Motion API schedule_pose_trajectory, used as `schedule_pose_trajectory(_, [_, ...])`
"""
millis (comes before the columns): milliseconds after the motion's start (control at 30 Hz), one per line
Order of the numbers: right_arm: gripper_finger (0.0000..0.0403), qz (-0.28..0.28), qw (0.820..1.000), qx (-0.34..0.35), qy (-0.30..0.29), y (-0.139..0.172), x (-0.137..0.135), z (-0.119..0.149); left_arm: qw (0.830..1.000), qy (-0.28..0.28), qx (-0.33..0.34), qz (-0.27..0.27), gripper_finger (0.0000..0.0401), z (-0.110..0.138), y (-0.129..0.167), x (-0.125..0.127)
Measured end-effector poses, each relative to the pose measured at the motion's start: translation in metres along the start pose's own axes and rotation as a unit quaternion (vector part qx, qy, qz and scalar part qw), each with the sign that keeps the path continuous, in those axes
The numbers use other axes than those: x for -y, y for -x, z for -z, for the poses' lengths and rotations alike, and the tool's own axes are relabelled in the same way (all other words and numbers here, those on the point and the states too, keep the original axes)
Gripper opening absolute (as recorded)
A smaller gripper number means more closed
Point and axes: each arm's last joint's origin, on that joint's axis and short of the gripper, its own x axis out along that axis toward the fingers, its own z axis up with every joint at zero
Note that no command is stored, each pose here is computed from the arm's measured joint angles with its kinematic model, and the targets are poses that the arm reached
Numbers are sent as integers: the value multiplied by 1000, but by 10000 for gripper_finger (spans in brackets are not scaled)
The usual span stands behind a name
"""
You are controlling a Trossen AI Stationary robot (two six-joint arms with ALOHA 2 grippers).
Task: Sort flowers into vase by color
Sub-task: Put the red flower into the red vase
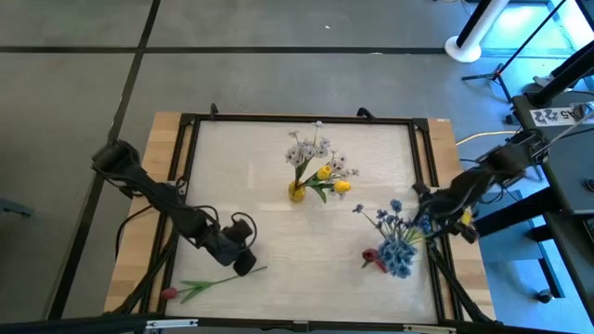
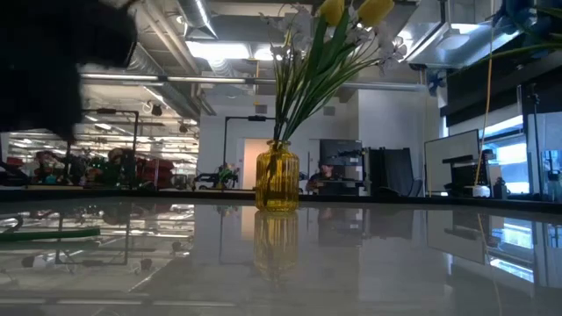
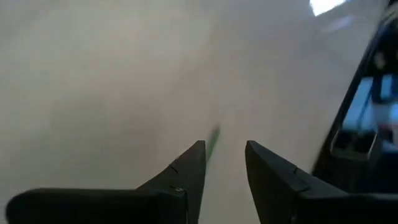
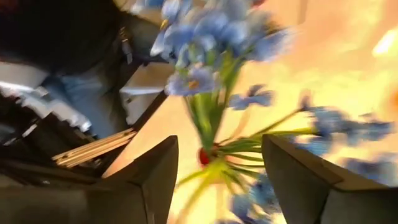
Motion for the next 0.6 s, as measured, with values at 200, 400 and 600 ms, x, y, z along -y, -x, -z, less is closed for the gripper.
schedule_pose_trajectory(200, [238, 62, 997, 37, 1, 38, -5, -13, 987, 72, -145, -15, 73, 24, -7, 5])
schedule_pose_trajectory(400, [239, 116, 990, 83, 4, 67, -9, -15, 953, 127, -263, -74, 43, 48, 5, 20])
schedule_pose_trajectory(600, [239, 157, 983, 98, 7, 76, -8, -12, 898, 248, -341, -124, 38, 66, 19, 32])
